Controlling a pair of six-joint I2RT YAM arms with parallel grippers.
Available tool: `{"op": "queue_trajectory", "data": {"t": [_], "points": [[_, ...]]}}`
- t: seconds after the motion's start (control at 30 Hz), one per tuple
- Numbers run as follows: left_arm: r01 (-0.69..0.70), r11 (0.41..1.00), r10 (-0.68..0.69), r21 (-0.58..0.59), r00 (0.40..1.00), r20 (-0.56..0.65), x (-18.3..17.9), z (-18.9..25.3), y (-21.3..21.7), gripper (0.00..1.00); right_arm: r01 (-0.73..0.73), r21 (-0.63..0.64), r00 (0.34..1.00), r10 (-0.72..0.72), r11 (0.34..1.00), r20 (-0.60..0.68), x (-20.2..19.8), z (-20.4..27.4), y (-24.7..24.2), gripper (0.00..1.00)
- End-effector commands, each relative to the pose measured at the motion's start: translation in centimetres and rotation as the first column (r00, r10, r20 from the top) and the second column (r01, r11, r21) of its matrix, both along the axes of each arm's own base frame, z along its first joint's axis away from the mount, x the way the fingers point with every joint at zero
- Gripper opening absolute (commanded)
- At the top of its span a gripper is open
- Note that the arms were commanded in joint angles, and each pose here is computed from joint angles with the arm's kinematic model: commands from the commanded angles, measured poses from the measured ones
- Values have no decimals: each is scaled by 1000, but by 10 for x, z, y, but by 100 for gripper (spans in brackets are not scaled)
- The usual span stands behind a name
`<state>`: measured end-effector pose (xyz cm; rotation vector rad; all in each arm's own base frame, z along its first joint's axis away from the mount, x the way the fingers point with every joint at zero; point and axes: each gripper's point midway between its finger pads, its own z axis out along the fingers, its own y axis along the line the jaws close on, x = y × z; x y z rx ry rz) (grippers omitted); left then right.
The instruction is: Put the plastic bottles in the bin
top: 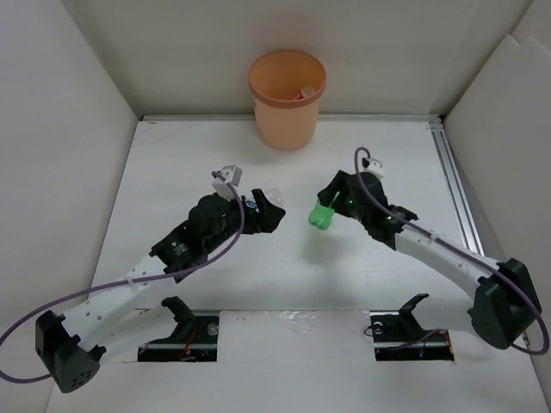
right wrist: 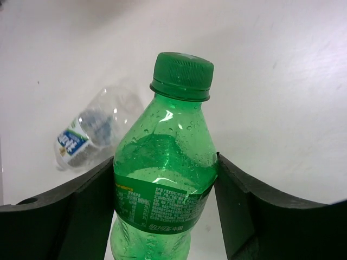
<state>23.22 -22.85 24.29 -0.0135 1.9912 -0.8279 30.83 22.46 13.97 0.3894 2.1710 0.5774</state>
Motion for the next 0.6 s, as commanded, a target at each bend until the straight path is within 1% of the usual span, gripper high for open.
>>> {"op": "queue_trajectory", "data": {"t": [0.0,0.03,0.13,0.17,0.23,0.33,0.37,0.4,0.43,0.47,0.5,0.57], "points": [[231,958,-185,-170,951,246,-11,58,-38,100,-103,-60,978,112,993,176,29,63,-20,0],[251,953,-202,-168,943,263,-10,59,-43,100,-105,-54,971,114,993,210,30,77,-24,0],[370,914,-305,-163,895,325,-12,60,-67,100,-155,-40,950,160,987,269,31,107,-26,0],[397,899,-306,-186,872,381,-10,69,-74,100,-156,-29,946,158,987,284,31,115,-28,0],[443,875,-335,-195,845,416,-14,73,-84,100,-200,-18,932,196,980,304,26,127,-22,0],[433,885,-333,-172,847,414,0,65,-94,100,-254,10,911,236,967,338,18,144,-18,0],[434,885,-332,-167,842,426,4,71,-98,100,-264,14,906,243,964,345,17,148,-16,0],[431,888,-339,-159,849,406,9,63,-103,100,-273,21,897,247,962,366,12,157,-16,0],[439,886,-350,-149,844,406,10,61,-106,100,-292,25,893,263,956,365,10,157,-14,0],[461,876,-372,-139,832,411,9,59,-114,100,-304,43,880,263,952,395,7,168,-12,0],[462,875,-368,-144,828,423,10,66,-114,100,-314,54,879,269,948,393,6,168,-10,0],[481,863,-384,-153,822,421,11,64,-121,100,-368,75,854,305,927,422,-2,179,0,0]]}}
